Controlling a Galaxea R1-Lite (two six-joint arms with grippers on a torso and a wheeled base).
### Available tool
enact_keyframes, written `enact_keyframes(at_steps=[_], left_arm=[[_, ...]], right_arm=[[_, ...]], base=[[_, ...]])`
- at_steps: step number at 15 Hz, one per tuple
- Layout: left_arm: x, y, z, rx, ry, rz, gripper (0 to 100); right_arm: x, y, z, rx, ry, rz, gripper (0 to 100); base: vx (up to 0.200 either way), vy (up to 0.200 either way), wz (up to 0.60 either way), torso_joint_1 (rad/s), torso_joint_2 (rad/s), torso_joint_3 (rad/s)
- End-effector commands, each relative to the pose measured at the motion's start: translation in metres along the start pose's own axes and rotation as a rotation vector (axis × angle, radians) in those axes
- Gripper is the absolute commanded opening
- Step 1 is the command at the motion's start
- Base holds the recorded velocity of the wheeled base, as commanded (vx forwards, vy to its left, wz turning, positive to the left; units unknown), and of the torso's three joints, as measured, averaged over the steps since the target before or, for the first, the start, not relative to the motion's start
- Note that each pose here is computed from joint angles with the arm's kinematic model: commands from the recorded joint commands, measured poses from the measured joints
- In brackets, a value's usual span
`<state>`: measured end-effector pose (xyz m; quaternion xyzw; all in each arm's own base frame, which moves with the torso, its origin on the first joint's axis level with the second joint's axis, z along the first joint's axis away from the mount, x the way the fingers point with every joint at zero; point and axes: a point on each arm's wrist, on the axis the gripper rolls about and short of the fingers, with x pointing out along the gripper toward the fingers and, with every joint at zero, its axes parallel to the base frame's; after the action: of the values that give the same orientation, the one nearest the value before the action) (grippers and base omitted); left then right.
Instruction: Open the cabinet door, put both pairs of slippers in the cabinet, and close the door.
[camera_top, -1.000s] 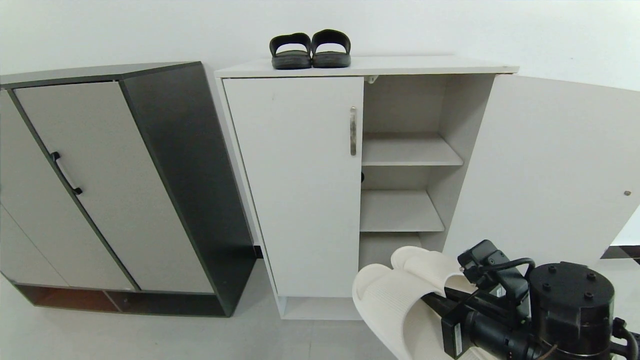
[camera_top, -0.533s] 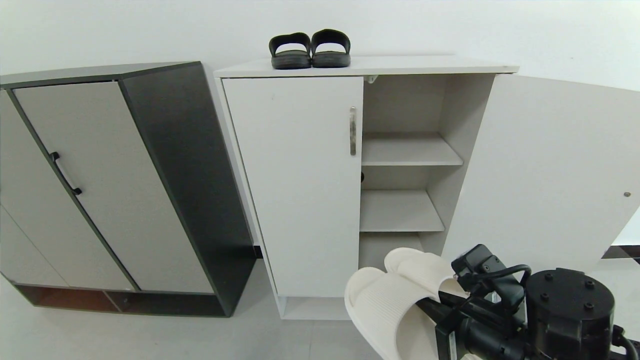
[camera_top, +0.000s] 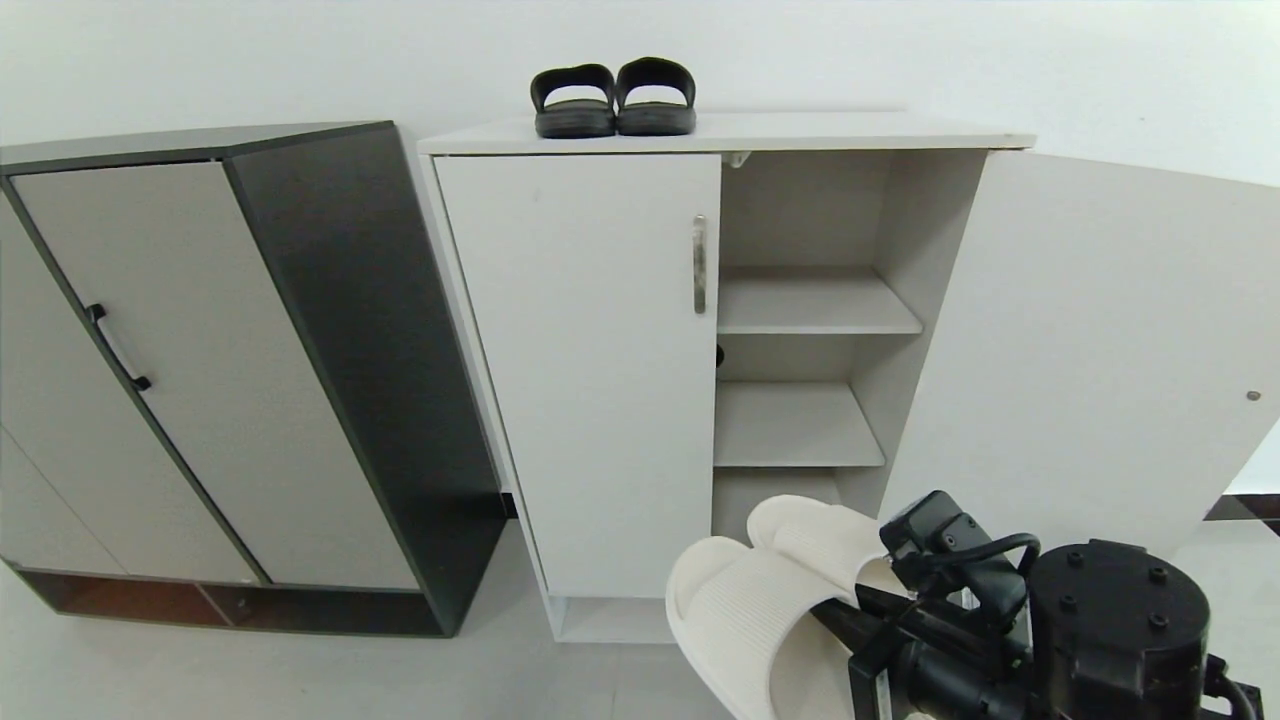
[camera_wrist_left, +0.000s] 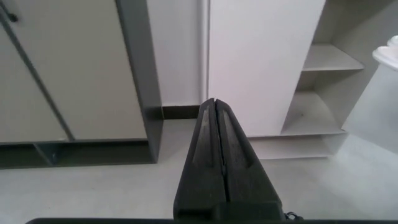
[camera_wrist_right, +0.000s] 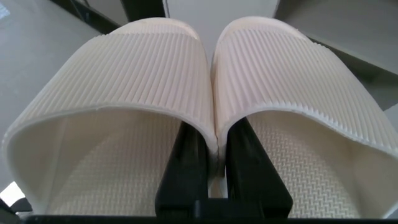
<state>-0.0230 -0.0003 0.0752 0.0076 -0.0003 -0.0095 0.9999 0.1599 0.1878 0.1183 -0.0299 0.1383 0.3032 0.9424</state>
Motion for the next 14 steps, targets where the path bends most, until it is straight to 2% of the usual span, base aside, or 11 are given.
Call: enact_keyframes(at_steps=[1,4,6,8,11,14], left_arm=[[0.000,0.000,0.000,0.000,0.004,0.000,0],[0.000,0.000,0.000,-0.007,0.002,0.001,0],[0.000,0.000,0.000,-0.006,0.002,0.001,0],[0.000,0.000,0.000,-0.006,0.002,-0.001,0],[0.000,0.000,0.000,-0.007,0.002,0.001,0],[0.000,0.000,0.000,-0.007,0.002,0.001,0]], right_arm=[[0.007,0.002,-0.001,0.000,0.006,-0.024,0],[0.030,0.006,-0.008,0.037,0.032,-0.101,0],[0.051,0.009,-0.011,0.083,0.037,-0.154,0],[0.089,0.014,-0.021,0.086,0.035,-0.286,0],[0.115,0.018,-0.030,0.073,0.058,-0.317,0],[0.130,0.013,-0.023,0.085,0.061,-0.378,0]], base=[[0.000,-0.200,0.00,0.012,0.00,0.007],[0.000,-0.200,0.00,-0.001,0.00,0.004],[0.000,0.000,0.00,0.000,0.00,0.000],[0.000,0.000,0.00,0.000,0.00,0.000],[0.000,0.000,0.00,0.000,0.00,0.000],[0.000,0.000,0.00,0.000,0.00,0.000]])
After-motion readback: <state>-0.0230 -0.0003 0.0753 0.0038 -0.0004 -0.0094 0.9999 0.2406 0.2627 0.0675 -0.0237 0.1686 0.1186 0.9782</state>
